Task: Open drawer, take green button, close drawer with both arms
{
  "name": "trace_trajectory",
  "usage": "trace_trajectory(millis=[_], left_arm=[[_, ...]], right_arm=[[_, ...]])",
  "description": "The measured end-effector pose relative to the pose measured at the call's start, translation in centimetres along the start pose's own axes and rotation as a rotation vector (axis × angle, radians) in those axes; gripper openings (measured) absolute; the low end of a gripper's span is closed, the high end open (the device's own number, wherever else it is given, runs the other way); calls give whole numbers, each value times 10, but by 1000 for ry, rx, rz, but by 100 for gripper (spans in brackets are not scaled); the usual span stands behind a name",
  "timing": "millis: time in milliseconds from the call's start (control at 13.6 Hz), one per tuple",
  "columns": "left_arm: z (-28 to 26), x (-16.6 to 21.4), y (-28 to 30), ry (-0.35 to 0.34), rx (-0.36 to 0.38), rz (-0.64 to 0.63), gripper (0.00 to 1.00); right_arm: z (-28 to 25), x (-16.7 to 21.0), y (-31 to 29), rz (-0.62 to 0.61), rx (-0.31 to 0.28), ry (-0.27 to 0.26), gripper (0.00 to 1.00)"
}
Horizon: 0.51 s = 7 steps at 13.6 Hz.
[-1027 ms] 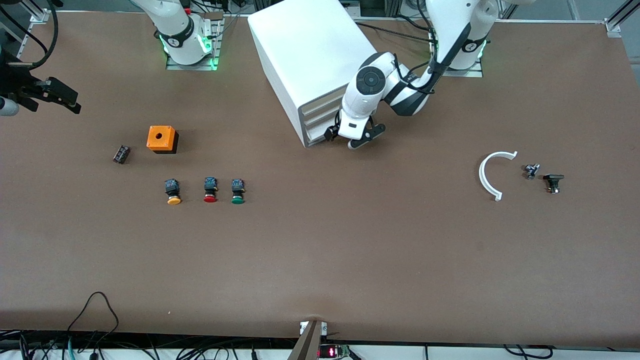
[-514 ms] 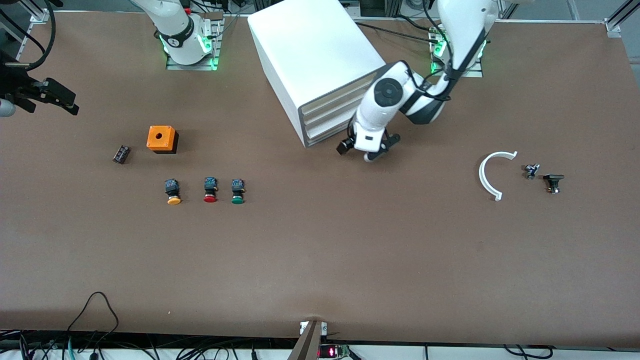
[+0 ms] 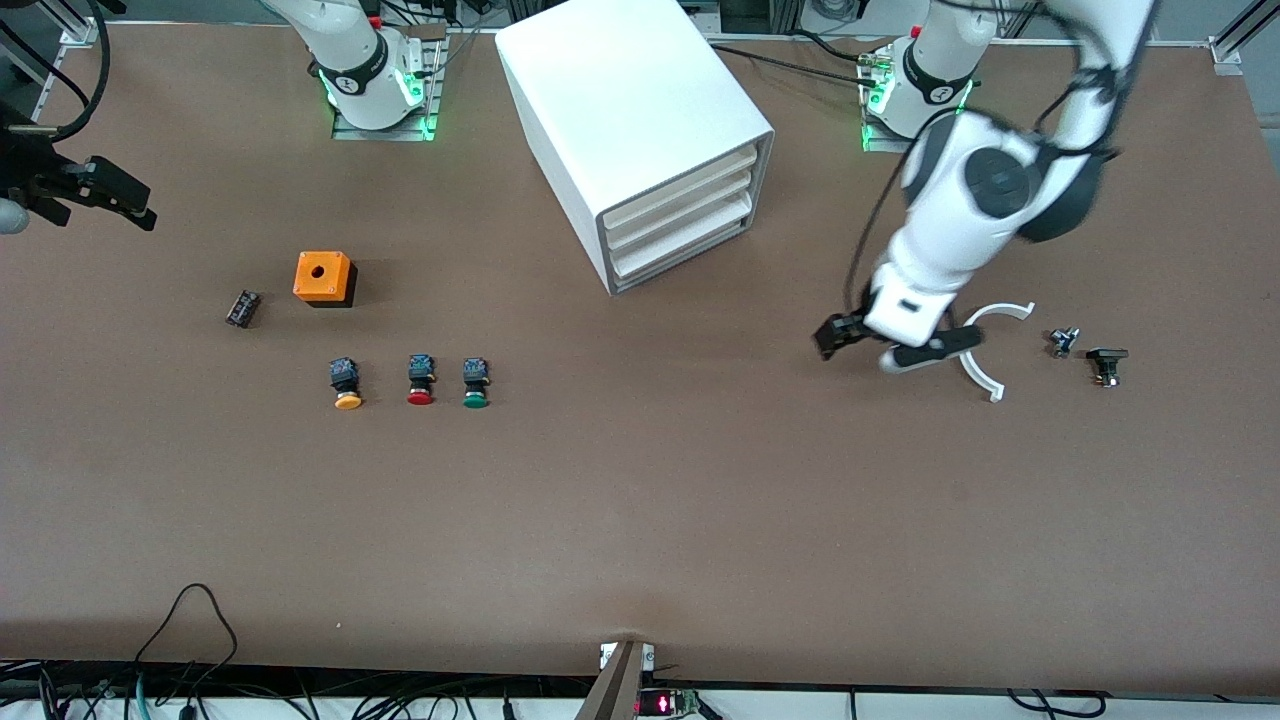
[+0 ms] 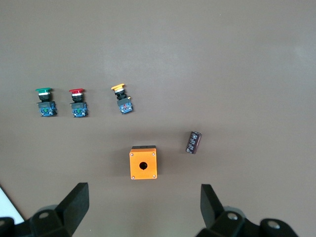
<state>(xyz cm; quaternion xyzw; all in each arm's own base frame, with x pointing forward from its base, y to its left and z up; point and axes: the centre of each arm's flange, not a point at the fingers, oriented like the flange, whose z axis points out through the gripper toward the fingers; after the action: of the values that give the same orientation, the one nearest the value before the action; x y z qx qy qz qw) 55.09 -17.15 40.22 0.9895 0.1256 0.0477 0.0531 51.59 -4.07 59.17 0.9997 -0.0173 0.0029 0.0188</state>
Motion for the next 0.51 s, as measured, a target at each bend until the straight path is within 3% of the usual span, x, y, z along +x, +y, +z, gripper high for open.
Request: trace_trajectory(millis=[293,514], left_arm=[[-120,21,-83,-48,76,218,100],[-183,30,-89,-95,160,268,100]], right_arm=[[0,0,0,0,0,1,100],[0,0,0,0,0,1,100]])
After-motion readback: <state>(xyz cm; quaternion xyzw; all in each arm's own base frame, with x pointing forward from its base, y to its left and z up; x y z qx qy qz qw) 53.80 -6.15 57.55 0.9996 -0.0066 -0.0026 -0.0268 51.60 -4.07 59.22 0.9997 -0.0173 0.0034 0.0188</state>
